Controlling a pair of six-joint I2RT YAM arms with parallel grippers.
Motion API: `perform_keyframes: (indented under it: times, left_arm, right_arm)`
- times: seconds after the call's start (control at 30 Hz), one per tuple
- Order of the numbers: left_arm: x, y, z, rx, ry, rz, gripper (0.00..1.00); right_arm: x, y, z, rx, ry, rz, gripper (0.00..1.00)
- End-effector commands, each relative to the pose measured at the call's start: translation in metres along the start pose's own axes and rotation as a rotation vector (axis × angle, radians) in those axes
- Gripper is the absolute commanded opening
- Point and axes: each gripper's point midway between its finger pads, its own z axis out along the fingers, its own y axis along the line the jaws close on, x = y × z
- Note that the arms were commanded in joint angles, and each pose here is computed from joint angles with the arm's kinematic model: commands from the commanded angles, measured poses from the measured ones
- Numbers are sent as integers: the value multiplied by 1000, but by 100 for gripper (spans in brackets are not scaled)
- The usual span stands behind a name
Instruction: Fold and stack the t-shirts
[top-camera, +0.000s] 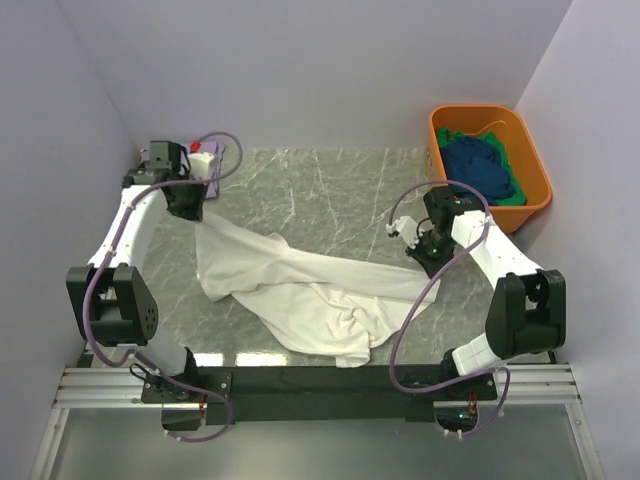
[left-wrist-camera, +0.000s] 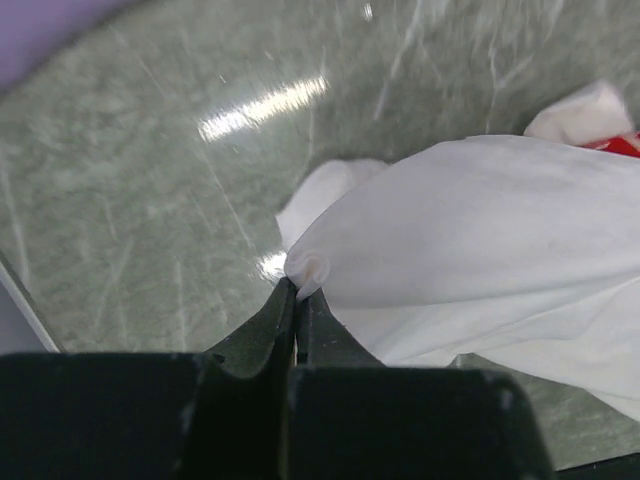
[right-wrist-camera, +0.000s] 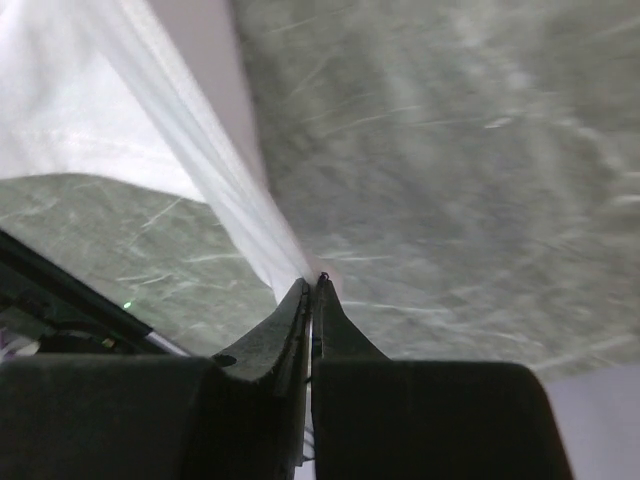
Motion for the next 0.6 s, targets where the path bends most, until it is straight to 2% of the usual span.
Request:
perform_keyframes:
  times: [0.0, 0.17, 0.2, 0.37, 0.5, 0.57]
  left_arm:
    - [-59, 12, -49, 20, -249, 66, 1]
    - [-108, 46, -82, 7, -429, 35, 1]
    - [-127, 51, -100, 5, -489, 33, 1]
    - [-178, 62, -140, 35, -647, 54, 1]
    - [-220, 75, -207, -75, -867, 93, 1]
    - [-225, 77, -244, -134, -962, 100, 1]
  right_arm:
    - [-17, -31, -38, 177, -67, 14, 0]
    - [-56, -77, -96, 407, -216, 47, 0]
    - [-61, -82, -106, 440, -243, 67, 0]
    - [-97, -124, -190, 704, -431, 136, 0]
    - [-113, -142, -270, 901, -579, 183, 0]
    - [-114, -145, -302, 985, -638, 204, 0]
